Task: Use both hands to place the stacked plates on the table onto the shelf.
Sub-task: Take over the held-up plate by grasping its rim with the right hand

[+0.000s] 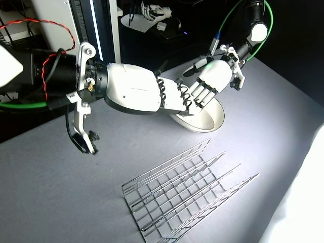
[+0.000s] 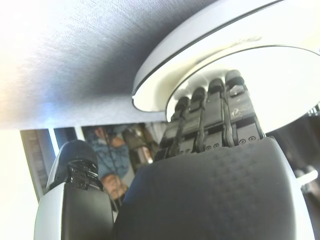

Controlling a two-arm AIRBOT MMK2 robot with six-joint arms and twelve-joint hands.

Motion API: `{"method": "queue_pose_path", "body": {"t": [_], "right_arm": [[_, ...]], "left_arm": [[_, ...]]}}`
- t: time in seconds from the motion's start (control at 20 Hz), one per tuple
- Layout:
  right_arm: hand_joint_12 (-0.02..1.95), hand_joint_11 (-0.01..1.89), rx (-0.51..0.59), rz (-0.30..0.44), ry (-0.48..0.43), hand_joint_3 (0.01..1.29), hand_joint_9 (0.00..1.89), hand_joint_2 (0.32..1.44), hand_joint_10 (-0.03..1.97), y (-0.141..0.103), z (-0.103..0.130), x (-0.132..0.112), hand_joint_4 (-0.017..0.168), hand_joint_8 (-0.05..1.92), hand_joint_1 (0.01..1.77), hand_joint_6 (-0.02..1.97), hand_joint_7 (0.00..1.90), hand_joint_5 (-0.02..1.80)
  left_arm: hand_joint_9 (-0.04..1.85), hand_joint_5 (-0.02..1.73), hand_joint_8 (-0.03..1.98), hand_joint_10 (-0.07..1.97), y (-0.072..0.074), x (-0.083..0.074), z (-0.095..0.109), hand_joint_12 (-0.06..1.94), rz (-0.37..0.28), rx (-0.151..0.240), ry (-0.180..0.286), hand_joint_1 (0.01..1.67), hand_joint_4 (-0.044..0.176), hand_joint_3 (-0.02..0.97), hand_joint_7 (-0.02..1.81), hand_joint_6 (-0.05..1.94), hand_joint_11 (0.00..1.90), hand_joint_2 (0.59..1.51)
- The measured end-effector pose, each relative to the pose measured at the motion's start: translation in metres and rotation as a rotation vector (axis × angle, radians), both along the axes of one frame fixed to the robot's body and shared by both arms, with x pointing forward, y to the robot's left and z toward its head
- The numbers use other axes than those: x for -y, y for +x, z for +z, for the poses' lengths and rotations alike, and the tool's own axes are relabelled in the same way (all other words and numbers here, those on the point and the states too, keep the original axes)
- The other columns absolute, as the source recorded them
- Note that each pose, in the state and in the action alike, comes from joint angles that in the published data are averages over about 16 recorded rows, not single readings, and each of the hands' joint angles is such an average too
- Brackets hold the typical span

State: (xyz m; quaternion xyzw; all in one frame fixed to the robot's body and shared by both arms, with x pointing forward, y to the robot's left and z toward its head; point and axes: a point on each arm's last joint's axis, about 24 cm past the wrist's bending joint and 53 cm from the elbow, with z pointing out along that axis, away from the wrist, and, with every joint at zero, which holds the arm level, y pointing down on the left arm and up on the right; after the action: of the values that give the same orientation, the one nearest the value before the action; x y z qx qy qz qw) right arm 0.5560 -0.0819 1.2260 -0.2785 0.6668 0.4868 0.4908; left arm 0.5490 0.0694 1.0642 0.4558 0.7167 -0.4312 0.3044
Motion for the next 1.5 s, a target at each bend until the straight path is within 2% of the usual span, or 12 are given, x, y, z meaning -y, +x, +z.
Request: {"method": "queue_pose_path", "body": {"t": [0.2,0.4,0.75,1.05,1.5], "right_arm": [[0.02,0.02,0.056,0.106,-0.03,0.01,0.02,1.09,0.02,-0.01,-0.009,-0.004,0.002,0.02,0.54,0.02,0.01,0.02],[0.02,0.02,0.075,0.171,-0.049,0.01,0.02,1.01,0.02,-0.013,-0.02,-0.009,0.003,0.02,0.79,0.02,0.01,0.02],[0.02,0.02,0.048,0.168,-0.065,0.01,0.02,0.95,0.02,0.002,-0.04,-0.023,0.004,0.02,1.21,0.02,0.01,0.02],[0.02,0.02,0.014,0.139,-0.066,0.01,0.02,0.98,0.02,0.019,-0.055,-0.044,0.003,0.02,1.37,0.02,0.01,0.02],[0.02,0.02,-0.032,0.128,-0.063,0.01,0.02,1.02,0.02,0.029,-0.075,-0.079,0.003,0.02,1.44,0.02,0.01,0.02]], "left_arm": [[0.0,-0.01,-0.02,-0.02,0.0,0.001,0.0,0.01,-0.001,0.001,-0.002,0.02,-0.008,0.011,-0.01,-0.03,0.01,1.106],[0.01,-0.01,-0.02,-0.02,0.0,0.002,0.001,0.01,-0.002,0.002,-0.003,0.02,-0.008,0.01,-0.01,-0.03,0.01,1.104],[0.01,-0.01,-0.02,-0.02,0.001,0.003,0.002,0.01,-0.002,0.005,-0.004,0.02,-0.008,0.01,-0.01,-0.03,0.01,1.101],[0.01,-0.01,-0.02,-0.02,0.001,0.003,0.002,0.01,-0.002,0.005,-0.006,0.02,-0.008,0.011,-0.01,-0.03,0.01,1.1],[0.01,-0.01,-0.02,-0.02,0.002,0.004,0.003,0.01,-0.002,0.005,-0.009,0.02,-0.008,0.011,-0.01,-0.03,0.01,1.103]]}}
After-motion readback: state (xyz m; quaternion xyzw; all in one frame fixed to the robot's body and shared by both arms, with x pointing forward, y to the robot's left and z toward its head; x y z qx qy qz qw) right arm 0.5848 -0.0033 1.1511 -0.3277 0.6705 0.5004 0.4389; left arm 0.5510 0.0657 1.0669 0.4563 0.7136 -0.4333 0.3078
